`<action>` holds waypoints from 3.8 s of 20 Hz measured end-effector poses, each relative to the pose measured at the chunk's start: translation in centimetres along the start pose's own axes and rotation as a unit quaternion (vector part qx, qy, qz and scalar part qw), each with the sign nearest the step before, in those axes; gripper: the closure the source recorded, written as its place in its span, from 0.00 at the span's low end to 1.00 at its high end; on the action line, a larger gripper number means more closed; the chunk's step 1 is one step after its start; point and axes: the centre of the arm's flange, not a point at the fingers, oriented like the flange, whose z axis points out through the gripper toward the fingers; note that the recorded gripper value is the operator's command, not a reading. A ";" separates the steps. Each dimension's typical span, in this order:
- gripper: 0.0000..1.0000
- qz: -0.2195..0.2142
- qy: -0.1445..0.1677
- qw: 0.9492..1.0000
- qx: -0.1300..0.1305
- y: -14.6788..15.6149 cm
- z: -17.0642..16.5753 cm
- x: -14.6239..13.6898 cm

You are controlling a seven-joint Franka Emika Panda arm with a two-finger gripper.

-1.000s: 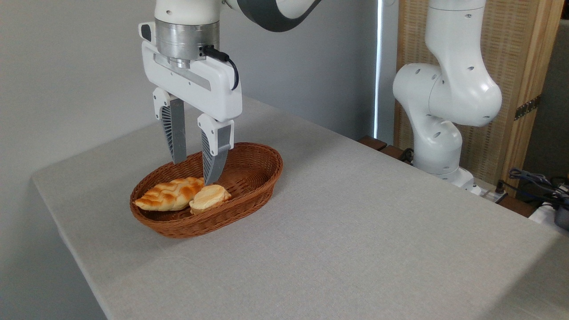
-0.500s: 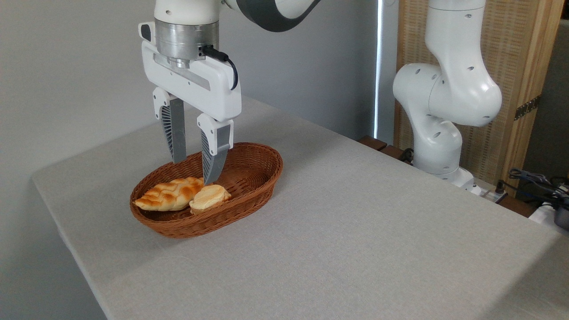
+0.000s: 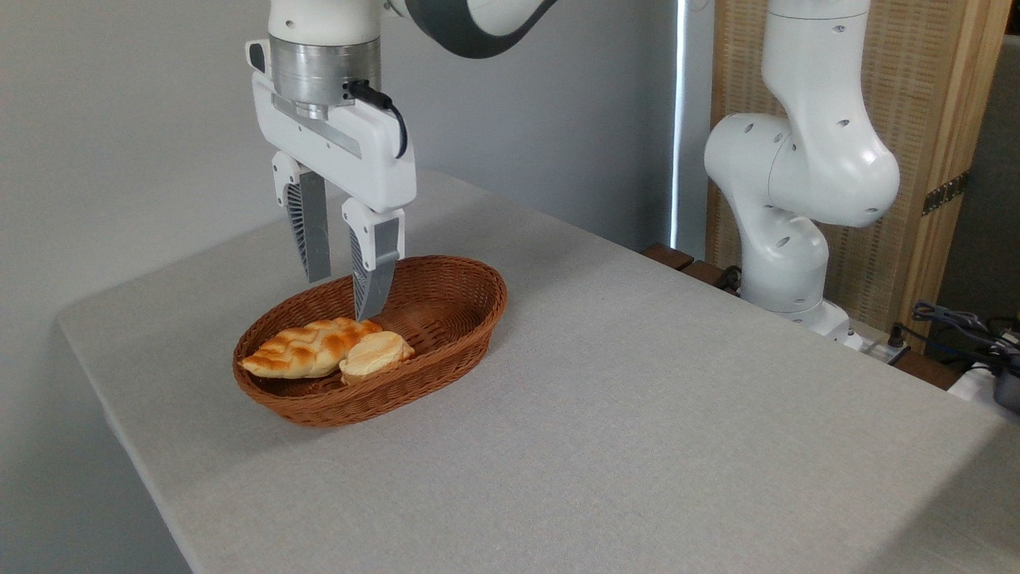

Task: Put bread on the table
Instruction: 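Lower the open gripper down onto the braided bread roll, then close the gripper on the braided bread roll, then lift the braided bread roll up out of the basket, then carry the roll over the basket rim and lower it onto the table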

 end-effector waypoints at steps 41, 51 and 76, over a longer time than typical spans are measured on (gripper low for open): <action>0.60 0.078 0.028 0.996 -0.040 7.4 16.4 6.9; 0.59 0.061 0.048 0.997 -0.018 6.2 12.8 6.7; 0.00 0.029 -0.082 0.995 -0.058 -6.5 8.2 -6.4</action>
